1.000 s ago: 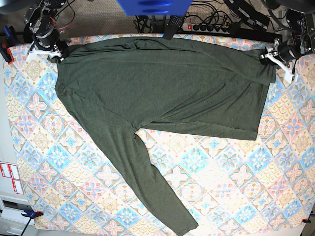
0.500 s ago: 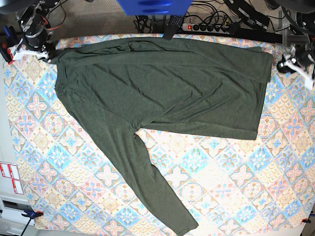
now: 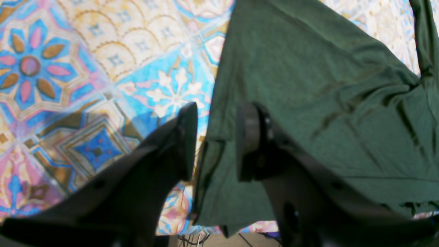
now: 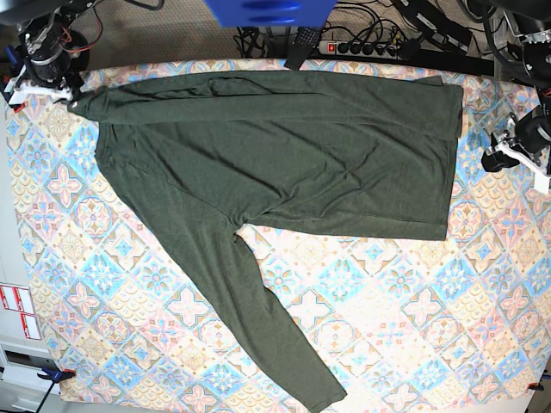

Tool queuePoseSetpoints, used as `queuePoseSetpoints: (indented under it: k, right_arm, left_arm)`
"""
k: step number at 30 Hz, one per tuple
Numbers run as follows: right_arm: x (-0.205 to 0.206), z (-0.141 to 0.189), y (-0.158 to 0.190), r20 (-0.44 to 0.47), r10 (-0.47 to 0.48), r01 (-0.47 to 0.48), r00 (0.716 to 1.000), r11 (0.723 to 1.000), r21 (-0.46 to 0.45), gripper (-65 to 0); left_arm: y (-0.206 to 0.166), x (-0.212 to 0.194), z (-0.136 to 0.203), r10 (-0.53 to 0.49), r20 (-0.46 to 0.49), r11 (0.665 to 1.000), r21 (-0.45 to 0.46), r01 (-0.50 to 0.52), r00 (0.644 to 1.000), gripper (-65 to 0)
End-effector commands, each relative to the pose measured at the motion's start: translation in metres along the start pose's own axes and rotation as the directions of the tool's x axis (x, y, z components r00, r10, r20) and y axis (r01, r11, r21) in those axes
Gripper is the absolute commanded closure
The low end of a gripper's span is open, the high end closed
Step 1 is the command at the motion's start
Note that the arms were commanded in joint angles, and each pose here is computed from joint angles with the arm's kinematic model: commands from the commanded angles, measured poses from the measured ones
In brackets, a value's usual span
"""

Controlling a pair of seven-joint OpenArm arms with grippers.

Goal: Fold the T-shirt properly
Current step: 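Open both grippers and release the shoulder corners, then move the left gripper to the shirt's side edge and grasp it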

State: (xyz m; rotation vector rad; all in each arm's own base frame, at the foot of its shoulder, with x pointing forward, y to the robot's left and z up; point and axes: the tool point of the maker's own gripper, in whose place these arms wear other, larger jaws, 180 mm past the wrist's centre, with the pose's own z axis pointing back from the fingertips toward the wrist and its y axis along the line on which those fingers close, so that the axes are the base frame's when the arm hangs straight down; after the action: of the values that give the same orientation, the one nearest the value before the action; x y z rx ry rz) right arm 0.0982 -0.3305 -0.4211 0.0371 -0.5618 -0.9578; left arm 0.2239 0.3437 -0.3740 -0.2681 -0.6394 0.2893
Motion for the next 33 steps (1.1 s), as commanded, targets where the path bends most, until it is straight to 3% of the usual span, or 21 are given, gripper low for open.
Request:
queuePoseSetpoints:
  k: [1,11,18,22,27,33]
  right_arm:
    - [0.011,0.005,-0.001,0.032,0.02,-0.019,0.999,1.0,-0.006,-24.1]
    - [-0.009,0.005,0.008,-0.076,-0.005,0.008,0.997,0.999,0.04,-24.1]
    - [-0.006,0.005,0.011,-0.067,-0.005,0.009,0.998,0.999,0.048,-24.1]
    - [0.017,0.008,0.04,0.004,0.02,-0.02,1.0,0.994,0.108,-24.1]
    - [0.024,0.007,0.066,0.025,0.042,-0.045,0.999,0.986,0.163,-24.1]
    - [0.024,0.003,0.087,0.023,0.06,-0.064,0.998,0.976,0.208,-24.1]
  left_arm:
    - [-0.003,0.02,0.005,-0.025,0.047,1.0,-0.009,0.025,0.999,-19.3]
    - [-0.001,0.024,-0.01,0.018,0.039,1.0,-0.023,-0.017,0.999,-19.3]
    - [-0.013,0.047,-0.029,-0.016,0.067,1.0,-0.016,0.017,0.998,-19.3]
    - [-0.005,0.06,-0.051,-0.016,0.043,0.999,0.031,0.015,0.999,-19.3]
    - [-0.014,0.083,-0.078,0.005,0.037,0.999,0.036,-0.007,0.999,-19.3]
    - [-0.042,0.092,-0.117,-0.083,0.026,0.995,0.052,0.082,0.996,-19.3]
